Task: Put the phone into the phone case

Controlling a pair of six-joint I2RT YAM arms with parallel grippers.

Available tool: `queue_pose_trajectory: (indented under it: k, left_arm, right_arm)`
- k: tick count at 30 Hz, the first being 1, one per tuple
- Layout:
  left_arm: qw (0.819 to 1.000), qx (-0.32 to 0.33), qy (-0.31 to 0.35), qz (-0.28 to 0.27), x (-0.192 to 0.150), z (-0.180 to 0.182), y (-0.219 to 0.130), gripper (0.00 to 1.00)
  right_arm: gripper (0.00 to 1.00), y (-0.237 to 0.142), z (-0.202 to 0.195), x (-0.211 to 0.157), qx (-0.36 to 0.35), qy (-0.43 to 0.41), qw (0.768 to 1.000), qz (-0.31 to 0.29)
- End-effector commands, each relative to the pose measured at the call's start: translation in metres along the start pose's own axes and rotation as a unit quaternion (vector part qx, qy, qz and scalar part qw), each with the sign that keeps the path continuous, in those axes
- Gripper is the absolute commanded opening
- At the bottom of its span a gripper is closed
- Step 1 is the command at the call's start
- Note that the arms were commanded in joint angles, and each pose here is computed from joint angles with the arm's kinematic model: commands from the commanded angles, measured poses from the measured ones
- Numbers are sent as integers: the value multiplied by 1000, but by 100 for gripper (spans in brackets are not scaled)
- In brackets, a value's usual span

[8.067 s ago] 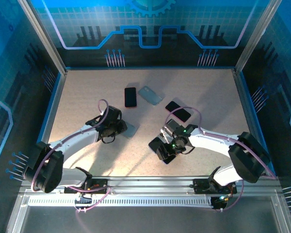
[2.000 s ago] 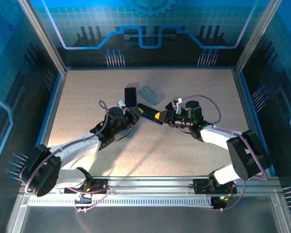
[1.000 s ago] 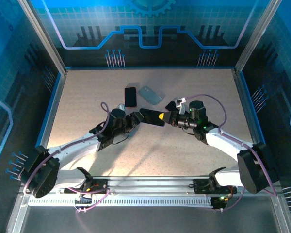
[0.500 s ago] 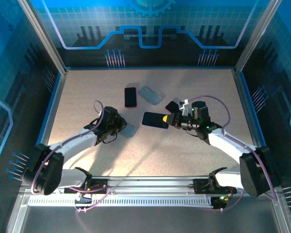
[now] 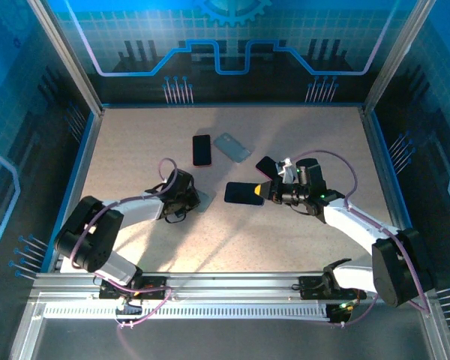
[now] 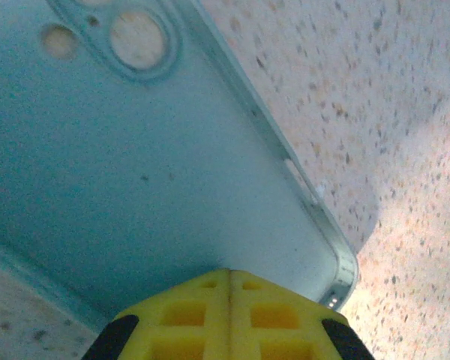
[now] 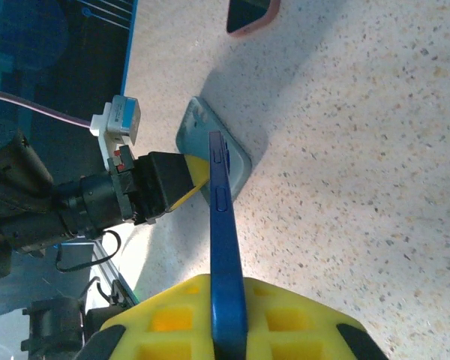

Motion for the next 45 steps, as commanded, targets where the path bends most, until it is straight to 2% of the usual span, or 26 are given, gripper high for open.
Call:
queue_pose_trajectory:
  k: [1,8,16,20,27,34,39,45]
  left_arm:
    - [999,8,12,29,-17,-8,4,0]
    - [997,-10,-28,64,-54,-25,11,0]
    - [991,-70,-78,83,-88,-57,18,0]
    - [986,-112,-91,82,-92,-78,17,0]
    - [991,-112,-67,24,-51,-72,-19,0]
    - [997,-55,-27,-49,6,-36,-50,0]
    - [998,-20,2,-59,39,-15,-47,0]
    - [999,-6,32,-36,43,-16,-25,0]
  right_arm:
    - [0,-10,10,15,7,-27,999,-17]
    - [0,-19,5,13,-6,-16,1000,-17]
    - [0,-44,-4,11,-43,4,999,-15]
    - [0,-56,-10,6,-57,16,998,-15]
    - [0,-55,-5,-4,-31,26,999,-9]
    - [0,-34,10,-11,-18,18,1000,5]
    - [0,-16,17,-12,-13,12,1000,17]
    - [0,-8,16,-9,-16,15,1000,22]
Point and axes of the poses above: each hand's point on the last joint's axis, 136 mm out from that joint toward the fingers, its own y axis out along the fingers, its own z axis along the line the jaws close on, x = y × z, the point moved 7 cm from there along -y, back along the fingers, and after that the axes turned 12 degrees about -y, right-handed, at the moved point
